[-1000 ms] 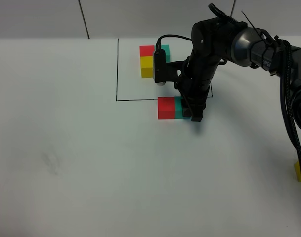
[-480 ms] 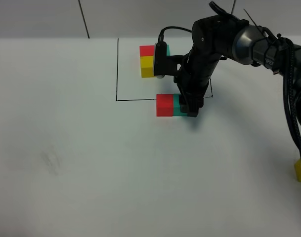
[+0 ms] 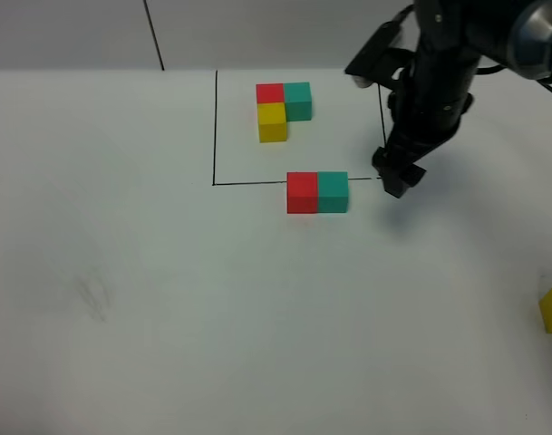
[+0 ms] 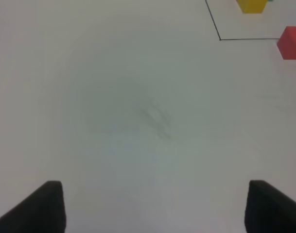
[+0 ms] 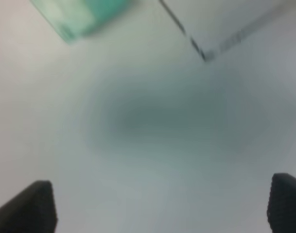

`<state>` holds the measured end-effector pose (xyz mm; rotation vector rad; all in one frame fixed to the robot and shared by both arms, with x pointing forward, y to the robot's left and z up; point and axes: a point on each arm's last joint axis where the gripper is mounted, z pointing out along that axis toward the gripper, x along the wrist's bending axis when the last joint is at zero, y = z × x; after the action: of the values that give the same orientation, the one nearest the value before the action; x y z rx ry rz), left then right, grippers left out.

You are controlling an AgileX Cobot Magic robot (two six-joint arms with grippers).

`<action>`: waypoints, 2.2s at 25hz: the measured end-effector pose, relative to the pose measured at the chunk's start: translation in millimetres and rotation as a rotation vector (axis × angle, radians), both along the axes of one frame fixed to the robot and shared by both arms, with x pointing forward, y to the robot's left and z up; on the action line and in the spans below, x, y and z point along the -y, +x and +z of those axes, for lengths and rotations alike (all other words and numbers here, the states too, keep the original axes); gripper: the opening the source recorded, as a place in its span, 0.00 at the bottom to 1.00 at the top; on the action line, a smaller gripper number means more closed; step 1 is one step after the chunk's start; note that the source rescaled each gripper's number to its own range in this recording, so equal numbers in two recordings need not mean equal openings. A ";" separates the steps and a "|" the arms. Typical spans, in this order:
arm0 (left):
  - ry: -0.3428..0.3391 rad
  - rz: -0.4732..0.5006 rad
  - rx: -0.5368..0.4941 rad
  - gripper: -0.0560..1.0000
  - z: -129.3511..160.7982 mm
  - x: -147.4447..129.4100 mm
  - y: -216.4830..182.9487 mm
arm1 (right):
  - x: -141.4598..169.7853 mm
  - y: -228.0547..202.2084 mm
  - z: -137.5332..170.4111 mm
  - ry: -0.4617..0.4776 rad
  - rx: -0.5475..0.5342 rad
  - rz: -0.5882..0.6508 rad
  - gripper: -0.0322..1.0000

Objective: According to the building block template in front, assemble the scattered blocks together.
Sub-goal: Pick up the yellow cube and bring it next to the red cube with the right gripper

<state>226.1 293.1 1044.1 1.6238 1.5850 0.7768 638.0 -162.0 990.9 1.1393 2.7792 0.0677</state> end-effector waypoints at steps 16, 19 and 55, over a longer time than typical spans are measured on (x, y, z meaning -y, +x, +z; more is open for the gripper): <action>0.000 0.000 0.000 0.70 0.0 0.0 0.0 | 161.1 -129.2 -12.7 0.166 0.255 -0.841 0.84; 0.000 0.000 0.000 0.70 0.0 0.0 0.0 | 162.5 -133.6 -17.2 0.167 0.228 -0.878 0.84; 0.000 0.000 0.000 0.70 0.0 0.0 0.0 | 170.4 -148.0 -66.6 0.135 0.105 -0.890 0.84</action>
<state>226.1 293.1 1044.1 1.6238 1.5850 0.7768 490.0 -332.4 924.3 2.1966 1.9651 0.2077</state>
